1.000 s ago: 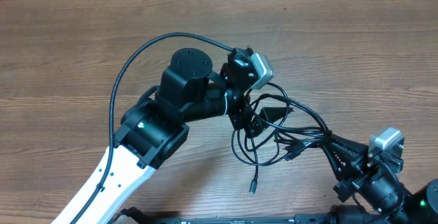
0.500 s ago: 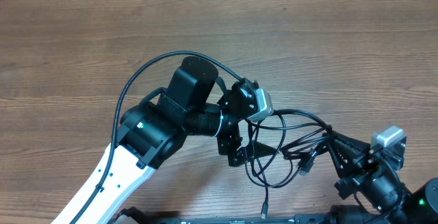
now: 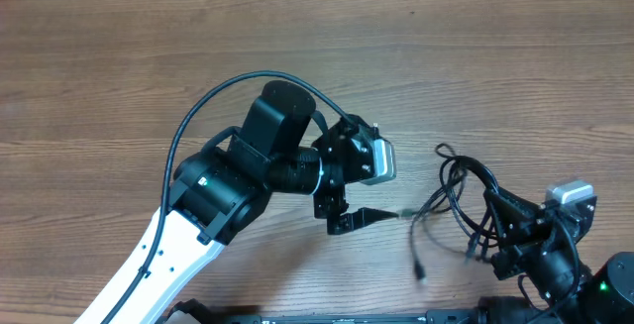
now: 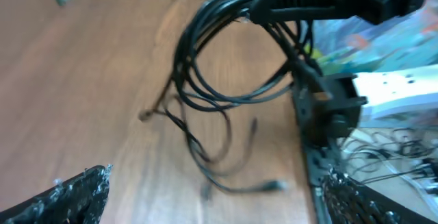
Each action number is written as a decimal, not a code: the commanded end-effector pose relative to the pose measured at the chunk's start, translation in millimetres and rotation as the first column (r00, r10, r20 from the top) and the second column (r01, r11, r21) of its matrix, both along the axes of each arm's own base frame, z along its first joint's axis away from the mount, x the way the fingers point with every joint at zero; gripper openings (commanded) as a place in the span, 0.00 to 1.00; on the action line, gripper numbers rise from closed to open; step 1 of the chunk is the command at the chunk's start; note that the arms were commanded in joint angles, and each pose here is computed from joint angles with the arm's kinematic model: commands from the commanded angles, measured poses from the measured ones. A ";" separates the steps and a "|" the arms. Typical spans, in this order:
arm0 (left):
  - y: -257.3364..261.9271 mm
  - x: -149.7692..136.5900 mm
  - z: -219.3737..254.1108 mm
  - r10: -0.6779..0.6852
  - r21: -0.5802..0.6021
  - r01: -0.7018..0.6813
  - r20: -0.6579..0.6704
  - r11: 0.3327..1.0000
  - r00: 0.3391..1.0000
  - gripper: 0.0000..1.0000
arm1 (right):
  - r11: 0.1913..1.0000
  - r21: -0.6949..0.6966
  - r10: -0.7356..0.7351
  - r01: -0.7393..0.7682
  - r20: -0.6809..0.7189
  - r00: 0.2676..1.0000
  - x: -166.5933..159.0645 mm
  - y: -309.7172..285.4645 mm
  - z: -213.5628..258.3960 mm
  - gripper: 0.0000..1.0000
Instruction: Untangle cables
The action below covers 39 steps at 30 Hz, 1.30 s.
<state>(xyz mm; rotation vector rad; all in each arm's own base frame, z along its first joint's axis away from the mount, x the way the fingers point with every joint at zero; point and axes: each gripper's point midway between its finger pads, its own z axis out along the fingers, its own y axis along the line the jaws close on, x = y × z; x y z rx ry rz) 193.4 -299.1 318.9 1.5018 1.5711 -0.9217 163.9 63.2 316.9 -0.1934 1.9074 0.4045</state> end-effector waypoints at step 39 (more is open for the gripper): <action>-21.6 -23.3 18.2 -0.279 -0.158 0.283 0.047 0.946 0.959 0.04 | 0.911 0.084 0.387 -0.404 0.163 0.908 -28.3 60.3 41.4 0.15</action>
